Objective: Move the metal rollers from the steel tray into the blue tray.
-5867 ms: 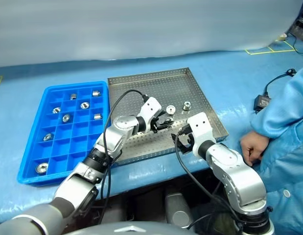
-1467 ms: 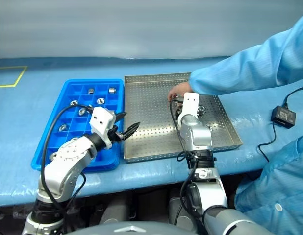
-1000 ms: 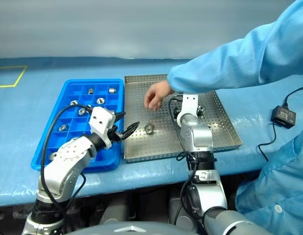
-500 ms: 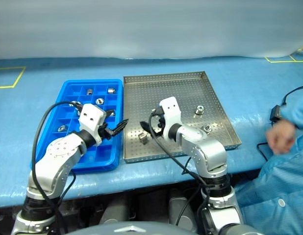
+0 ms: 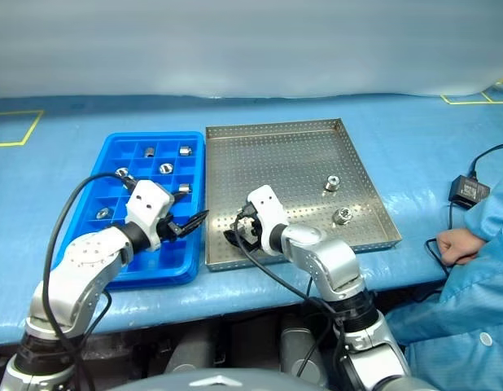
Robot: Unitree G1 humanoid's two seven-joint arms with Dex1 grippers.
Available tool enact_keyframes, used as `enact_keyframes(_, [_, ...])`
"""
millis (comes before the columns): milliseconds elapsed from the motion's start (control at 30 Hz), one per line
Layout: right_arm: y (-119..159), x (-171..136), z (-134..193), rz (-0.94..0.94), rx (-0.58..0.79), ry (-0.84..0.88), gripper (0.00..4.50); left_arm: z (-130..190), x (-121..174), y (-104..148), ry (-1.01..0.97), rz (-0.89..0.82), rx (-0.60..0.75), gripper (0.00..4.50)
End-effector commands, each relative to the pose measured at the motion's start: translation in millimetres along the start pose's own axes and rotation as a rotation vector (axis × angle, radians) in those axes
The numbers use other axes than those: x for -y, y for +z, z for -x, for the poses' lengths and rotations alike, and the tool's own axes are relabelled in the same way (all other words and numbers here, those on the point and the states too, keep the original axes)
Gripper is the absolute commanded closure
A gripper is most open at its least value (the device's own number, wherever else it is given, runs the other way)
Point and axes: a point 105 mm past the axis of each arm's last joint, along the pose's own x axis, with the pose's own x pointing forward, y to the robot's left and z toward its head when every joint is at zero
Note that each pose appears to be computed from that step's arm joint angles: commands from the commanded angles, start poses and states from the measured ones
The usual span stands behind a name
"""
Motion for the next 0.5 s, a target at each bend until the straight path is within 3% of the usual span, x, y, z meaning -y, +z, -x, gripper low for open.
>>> enact_keyframes(33, [10,3,-1,0.007,0.04,-0.019,0.63,6,0,13,0.009,-0.026,0.043,1.03])
enact_keyframes(167, [13,-3,0,0.067,0.051,0.009,1.9,8,-1,11,0.022,-0.022,0.035,1.03])
enact_keyframes(233, [15,-3,0,0.067,0.058,0.006,2.15,8,-1,10,0.025,-0.019,0.032,1.03])
enact_keyframes(367, [22,-2,0,0.049,0.088,0.008,3.21,10,1,9,0.033,-0.005,0.028,1.03])
enact_keyframes(500, [41,3,5,0.085,0.159,-0.045,3.34,16,5,5,0.05,0.026,0.012,1.03])
